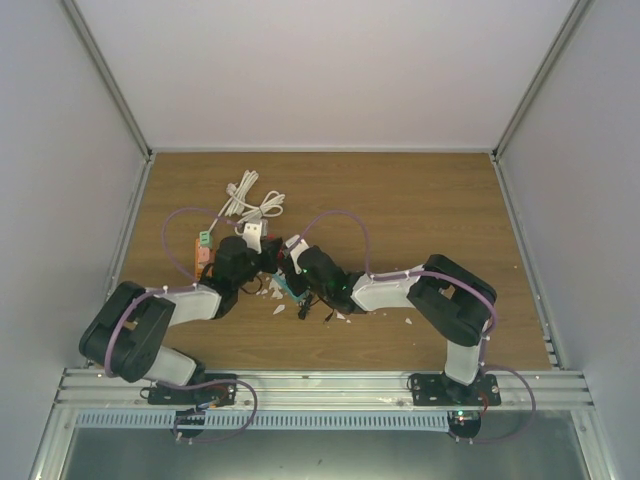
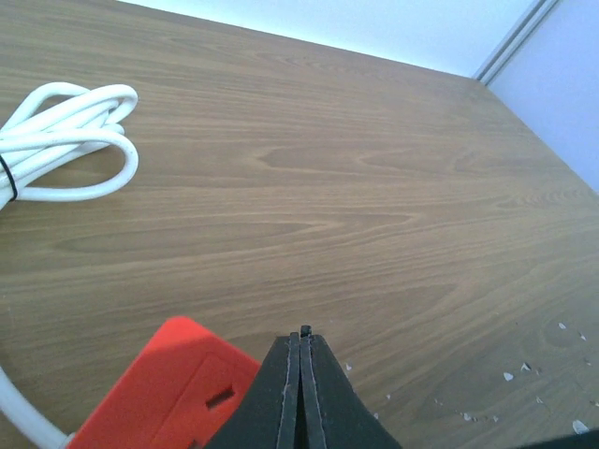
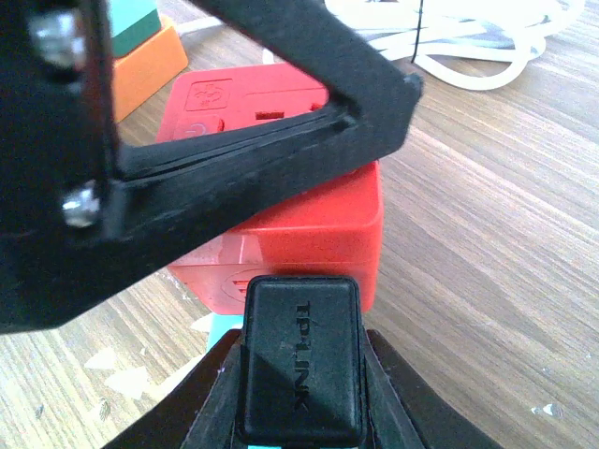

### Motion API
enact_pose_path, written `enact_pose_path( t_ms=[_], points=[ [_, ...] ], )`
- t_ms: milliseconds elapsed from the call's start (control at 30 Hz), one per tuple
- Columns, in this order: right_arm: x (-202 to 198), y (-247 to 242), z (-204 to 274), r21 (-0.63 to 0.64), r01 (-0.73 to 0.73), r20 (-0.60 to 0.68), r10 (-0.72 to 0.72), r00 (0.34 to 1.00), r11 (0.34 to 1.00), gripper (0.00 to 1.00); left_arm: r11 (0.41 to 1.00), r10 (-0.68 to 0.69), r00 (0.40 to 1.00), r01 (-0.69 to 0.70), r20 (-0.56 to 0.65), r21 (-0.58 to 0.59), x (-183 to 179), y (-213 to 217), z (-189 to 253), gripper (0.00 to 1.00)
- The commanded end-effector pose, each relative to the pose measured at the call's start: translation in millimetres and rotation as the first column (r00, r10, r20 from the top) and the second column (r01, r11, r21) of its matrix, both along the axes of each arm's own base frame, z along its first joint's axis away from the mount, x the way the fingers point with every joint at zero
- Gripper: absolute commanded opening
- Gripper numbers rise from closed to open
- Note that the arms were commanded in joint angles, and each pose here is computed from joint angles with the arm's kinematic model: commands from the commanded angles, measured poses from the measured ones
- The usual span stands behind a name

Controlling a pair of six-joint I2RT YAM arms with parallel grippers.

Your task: Insert the plug

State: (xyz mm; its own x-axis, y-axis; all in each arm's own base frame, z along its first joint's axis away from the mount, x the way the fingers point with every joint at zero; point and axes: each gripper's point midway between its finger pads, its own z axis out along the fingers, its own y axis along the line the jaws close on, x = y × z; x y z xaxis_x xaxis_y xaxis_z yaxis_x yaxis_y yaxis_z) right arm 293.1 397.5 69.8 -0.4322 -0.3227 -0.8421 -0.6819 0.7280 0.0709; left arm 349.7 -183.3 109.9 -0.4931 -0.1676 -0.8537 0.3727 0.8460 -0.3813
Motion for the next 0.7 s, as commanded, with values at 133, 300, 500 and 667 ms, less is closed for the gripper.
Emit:
enact_pose_path(
  t_ms=[133,300,500,667],
  points=[
    [-55.3,-47.9,-98.6,-0.255,-0.091,-0.283,0.016,0.959,0.963,0.01,0.995,-0.016,0.98,0.035,-0.2,0.094,-41.8,7.2,-71.7,0.0],
    [-55.9,-48.8,-99.7,-0.256,-0.092,-0.288,0.014,0.958,0.962,0.0,0.993,-0.007,0.977,0.032,-0.214,0.117,-40.1,5.6,-76.4,0.0],
    [-55.6,-48.3,-104.0,-0.251,-0.104,-0.312,0.021,0.95,0.962,0.0,0.99,-0.004,0.969,0.038,-0.247,0.133,-37.7,3.3,-84.5,0.0],
    [-53.5,-51.5,-105.4,-0.256,-0.092,-0.312,0.008,0.95,0.962,0.0,0.99,0.017,0.967,0.019,-0.255,0.138,-37.9,6.1,-85.8,0.0]
  ],
)
